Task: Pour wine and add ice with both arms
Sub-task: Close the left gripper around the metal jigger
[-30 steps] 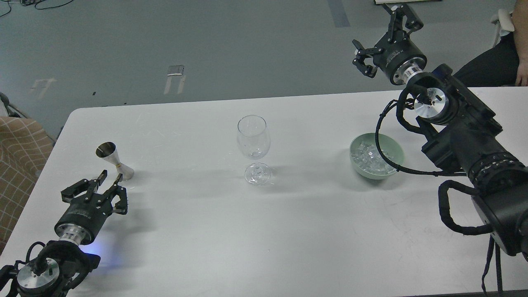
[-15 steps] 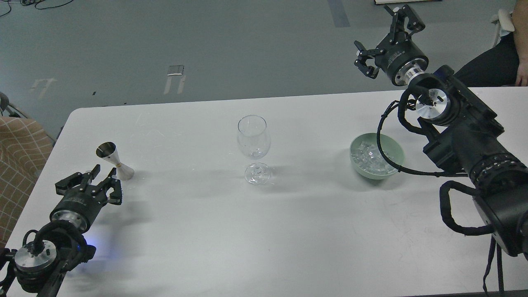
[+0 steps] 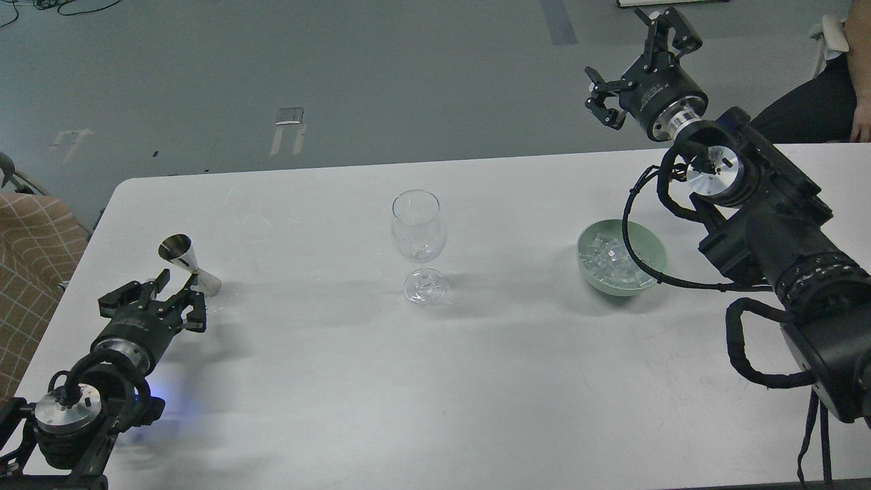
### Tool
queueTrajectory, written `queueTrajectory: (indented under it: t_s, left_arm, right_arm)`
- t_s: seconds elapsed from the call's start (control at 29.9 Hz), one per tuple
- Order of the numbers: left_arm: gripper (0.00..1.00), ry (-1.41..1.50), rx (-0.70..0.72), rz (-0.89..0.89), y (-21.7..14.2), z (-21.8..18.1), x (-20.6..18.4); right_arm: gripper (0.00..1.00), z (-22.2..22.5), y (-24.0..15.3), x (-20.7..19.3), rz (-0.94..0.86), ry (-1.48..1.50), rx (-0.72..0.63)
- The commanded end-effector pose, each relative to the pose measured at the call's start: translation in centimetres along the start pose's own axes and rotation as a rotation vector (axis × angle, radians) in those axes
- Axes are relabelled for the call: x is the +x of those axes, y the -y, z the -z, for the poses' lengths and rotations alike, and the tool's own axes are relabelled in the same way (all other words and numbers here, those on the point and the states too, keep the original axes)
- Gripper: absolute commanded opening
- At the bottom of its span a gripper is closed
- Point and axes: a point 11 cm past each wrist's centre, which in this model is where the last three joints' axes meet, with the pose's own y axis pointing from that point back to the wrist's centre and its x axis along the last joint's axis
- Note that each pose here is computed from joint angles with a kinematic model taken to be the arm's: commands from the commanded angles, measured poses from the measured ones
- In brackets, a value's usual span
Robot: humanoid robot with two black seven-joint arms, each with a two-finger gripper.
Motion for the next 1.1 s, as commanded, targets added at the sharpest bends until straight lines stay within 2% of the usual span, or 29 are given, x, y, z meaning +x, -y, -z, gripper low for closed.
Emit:
queueTrajectory:
  t_s: [0.0,1.07]
  left_arm:
    - [0.41,-0.001,-0.007,-0.013,0.0,-0.3,0.5]
    - [0.42,-0.026,0.042,0.003,1.6,1.3,-0.5]
  right_arm:
    - [1.0,0.0,0.0,0.0,0.0,0.001,0.001]
    - [1.0,0.6,-0.2,0.7,-0.013,-0.008,0.008]
